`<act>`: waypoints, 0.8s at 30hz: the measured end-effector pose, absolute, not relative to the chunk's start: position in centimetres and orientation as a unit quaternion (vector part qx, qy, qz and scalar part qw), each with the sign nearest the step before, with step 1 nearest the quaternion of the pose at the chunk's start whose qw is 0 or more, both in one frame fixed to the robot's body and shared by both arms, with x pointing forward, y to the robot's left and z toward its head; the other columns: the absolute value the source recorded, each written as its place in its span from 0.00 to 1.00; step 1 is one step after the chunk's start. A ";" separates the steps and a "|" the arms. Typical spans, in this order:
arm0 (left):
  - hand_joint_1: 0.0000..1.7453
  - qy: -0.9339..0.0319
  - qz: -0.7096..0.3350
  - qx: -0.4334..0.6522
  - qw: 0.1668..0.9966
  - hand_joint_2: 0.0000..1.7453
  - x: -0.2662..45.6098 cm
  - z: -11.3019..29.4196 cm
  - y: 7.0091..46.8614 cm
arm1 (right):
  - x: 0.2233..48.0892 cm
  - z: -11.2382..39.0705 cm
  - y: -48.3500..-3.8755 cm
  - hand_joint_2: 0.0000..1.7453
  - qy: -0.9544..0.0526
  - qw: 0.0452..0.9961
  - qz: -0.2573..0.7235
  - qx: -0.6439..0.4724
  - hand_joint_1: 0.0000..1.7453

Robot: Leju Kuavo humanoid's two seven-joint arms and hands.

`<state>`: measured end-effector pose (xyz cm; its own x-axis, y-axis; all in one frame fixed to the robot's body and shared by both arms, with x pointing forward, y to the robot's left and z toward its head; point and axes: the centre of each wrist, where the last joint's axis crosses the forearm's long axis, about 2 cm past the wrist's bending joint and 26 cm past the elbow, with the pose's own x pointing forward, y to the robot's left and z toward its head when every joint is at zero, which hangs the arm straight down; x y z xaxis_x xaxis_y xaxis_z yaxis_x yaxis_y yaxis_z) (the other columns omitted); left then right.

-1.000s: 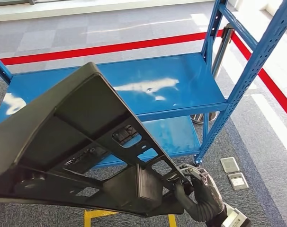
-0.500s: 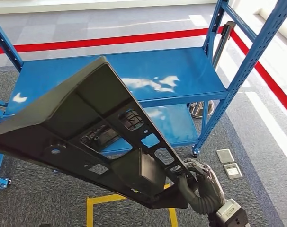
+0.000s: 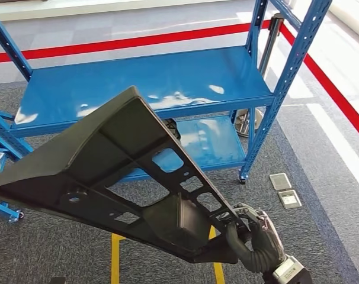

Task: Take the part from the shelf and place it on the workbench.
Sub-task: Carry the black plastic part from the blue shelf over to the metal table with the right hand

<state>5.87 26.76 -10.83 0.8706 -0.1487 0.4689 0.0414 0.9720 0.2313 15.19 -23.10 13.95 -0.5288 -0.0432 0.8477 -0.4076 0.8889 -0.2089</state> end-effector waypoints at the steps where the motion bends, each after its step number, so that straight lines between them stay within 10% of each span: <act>1: 0.00 -0.251 -0.051 0.108 0.961 1.00 6.0 -10.8 26.8 | 15.2 14.0 -23.1 1.00 -0.853 0.465 0.197 0.133 1.00; 24: 0.00 -0.255 -0.043 0.113 0.960 1.00 6.2 -10.8 27.3 | 16.5 14.4 -22.9 1.00 -0.848 0.435 0.229 0.198 1.00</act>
<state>6.24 27.29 -10.79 0.8668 -0.1395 0.4788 0.0247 0.9709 0.2381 16.52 -22.92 14.42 -0.5428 -0.1365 0.8287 -0.5344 0.8173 -0.2154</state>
